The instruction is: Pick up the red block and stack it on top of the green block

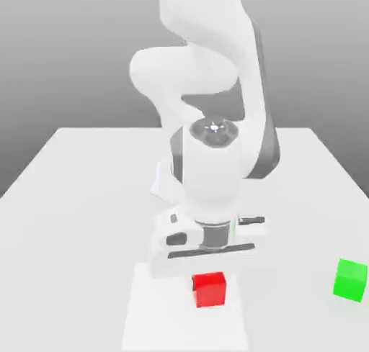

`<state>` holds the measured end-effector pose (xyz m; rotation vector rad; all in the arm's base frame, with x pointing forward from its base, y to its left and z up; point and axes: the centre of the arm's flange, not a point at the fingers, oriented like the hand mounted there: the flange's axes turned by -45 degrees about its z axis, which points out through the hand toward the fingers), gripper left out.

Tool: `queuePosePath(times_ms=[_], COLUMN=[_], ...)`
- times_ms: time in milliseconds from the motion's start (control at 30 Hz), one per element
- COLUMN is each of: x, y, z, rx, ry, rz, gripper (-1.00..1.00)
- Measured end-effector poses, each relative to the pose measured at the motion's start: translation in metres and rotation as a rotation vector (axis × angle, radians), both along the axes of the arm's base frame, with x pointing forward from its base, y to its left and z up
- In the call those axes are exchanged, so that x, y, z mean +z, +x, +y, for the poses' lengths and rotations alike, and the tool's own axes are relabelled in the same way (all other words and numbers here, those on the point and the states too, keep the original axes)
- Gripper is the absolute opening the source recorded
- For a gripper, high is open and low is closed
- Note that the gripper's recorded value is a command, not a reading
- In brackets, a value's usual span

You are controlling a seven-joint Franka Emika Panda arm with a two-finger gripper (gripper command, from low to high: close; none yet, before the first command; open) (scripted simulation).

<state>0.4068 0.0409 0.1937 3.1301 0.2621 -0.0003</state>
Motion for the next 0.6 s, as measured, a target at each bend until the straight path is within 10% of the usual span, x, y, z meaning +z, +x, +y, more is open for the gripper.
queuePosePath(times_ms=[467,500,600], x=[0.005,-0.006,-0.006], y=[-0.046,-0.047,-0.047], z=[0.273,0.273,0.273], rx=[0.803,0.806,0.806], ry=[0.000,0.000,0.000], rz=[0.000,0.000,0.000], gripper=[-1.00,1.00,1.00])
